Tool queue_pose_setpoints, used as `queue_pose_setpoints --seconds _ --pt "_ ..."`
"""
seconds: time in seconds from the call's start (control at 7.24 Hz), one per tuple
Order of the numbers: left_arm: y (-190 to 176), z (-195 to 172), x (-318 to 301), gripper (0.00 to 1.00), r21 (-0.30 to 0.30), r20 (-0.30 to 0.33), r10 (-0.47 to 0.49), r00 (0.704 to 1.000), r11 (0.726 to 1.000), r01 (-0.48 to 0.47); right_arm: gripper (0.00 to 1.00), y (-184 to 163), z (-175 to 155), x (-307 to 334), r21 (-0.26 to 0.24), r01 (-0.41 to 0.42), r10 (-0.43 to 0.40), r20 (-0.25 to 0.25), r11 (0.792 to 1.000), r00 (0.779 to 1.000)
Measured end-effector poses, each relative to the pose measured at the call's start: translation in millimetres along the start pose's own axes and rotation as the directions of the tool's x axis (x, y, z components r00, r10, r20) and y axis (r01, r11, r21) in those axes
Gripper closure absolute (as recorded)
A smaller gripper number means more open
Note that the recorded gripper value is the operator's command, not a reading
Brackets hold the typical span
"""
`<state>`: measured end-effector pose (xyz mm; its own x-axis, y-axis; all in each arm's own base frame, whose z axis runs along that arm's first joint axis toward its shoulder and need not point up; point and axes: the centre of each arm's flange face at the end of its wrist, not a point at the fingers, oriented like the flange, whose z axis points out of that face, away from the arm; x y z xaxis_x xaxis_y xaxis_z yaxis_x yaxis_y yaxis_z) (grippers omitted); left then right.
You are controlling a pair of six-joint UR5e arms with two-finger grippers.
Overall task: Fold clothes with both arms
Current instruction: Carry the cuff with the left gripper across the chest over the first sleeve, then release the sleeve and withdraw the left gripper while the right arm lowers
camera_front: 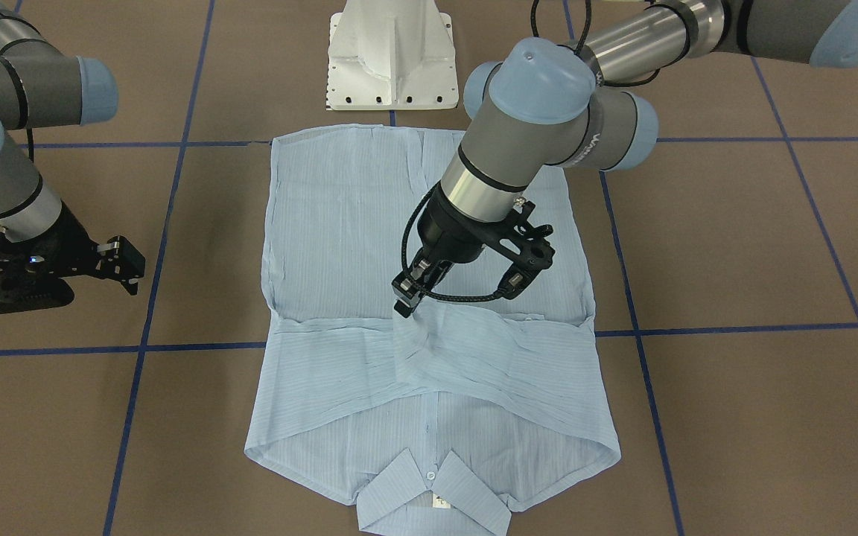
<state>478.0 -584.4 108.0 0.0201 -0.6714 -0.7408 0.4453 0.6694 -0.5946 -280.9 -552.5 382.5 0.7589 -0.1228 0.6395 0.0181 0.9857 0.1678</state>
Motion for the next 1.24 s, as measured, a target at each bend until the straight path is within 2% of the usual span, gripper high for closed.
queue_pose_setpoints --seconds 0.14,0.28,0.41,0.69,0.83,1.1,1.24 --pt "8 12 -6 1.0 0.002 -0.002 -0.002 1.0 1.0 0.002 0.0 0 2 1 -0.003 -0.003 0.003 -0.003 1.0 1.0" --pt "23 26 -15 0.79 0.008 -0.001 0.006 1.0 1.0 -0.006 0.0 0 3 2 -0.004 -0.006 0.006 -0.004 1.0 1.0" --pt "53 44 -26 0.01 0.011 -0.002 0.025 1.0 1.0 -0.025 0.0 -1 2 1 -0.004 -0.006 0.006 -0.003 1.0 1.0" --pt "135 76 -43 0.0 -0.016 -0.007 0.133 0.991 0.991 -0.133 0.0 -1 2 0 -0.002 -0.006 0.006 -0.002 1.0 1.0" --pt "150 83 -50 0.0 -0.023 -0.009 0.193 0.981 0.981 -0.193 0.0 -1 0 -1 0.0 -0.007 0.007 0.001 1.0 1.0" --pt "137 94 -75 0.0 -0.017 0.001 0.267 0.964 0.964 -0.267 0.0 0 -6 -5 0.007 -0.009 0.009 0.011 1.0 1.0" --pt "127 87 -84 0.0 -0.017 -0.004 0.293 0.956 0.956 -0.293 0.0 3 -13 -8 0.012 -0.023 0.023 0.025 1.0 0.999"
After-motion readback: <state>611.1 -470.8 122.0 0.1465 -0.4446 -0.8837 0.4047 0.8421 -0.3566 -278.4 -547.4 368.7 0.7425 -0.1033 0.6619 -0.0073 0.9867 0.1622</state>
